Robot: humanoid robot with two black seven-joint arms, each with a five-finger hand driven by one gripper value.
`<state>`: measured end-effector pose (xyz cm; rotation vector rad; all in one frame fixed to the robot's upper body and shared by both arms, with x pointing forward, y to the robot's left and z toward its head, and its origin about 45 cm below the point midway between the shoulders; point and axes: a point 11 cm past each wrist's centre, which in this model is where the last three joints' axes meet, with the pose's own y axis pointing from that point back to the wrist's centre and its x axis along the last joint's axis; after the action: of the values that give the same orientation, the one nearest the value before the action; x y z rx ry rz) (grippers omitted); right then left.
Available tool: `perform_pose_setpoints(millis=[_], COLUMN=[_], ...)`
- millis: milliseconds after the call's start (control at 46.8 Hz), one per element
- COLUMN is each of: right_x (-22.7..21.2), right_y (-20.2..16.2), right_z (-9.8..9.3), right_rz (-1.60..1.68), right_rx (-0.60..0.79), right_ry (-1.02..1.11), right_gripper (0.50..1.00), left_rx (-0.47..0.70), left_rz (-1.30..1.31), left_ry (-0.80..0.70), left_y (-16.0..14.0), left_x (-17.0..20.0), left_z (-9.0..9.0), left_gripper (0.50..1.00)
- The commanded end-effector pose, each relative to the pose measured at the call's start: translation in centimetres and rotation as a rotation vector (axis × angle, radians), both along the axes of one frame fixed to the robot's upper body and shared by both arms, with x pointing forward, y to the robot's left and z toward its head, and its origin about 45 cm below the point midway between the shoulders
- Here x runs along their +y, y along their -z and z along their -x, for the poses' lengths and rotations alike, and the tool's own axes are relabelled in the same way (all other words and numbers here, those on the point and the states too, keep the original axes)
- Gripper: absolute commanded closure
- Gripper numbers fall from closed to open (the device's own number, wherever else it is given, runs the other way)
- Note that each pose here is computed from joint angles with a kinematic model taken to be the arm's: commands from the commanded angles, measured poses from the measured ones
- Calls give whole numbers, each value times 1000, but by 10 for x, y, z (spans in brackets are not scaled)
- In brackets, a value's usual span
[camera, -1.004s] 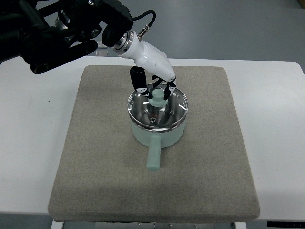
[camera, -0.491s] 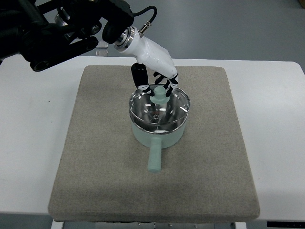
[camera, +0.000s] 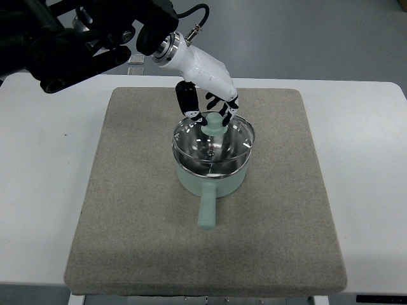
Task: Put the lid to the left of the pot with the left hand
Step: 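Lift the glass lid off the saucepan with the left hand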
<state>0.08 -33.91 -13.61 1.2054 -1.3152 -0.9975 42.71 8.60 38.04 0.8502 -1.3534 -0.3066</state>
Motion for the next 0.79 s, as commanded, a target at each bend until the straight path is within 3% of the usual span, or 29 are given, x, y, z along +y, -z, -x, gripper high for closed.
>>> perform_pose_setpoints(millis=[0, 299, 769], right_x=[0, 0, 0], right_y=[0, 0, 0], right_z=[0, -1, -1], right_rz=[-1, -1, 0], right_rx=[0, -1, -1], right_ry=[0, 0, 0], right_gripper=[579, 577, 576], left_rx=[-4, -8, -28], left_rz=[1, 5, 21], left_ry=[0, -5, -178], left_y=[-1, -3, -8], left_x=[0, -1, 44], left_z=[0, -2, -38], left_gripper=[1000, 1000, 1000])
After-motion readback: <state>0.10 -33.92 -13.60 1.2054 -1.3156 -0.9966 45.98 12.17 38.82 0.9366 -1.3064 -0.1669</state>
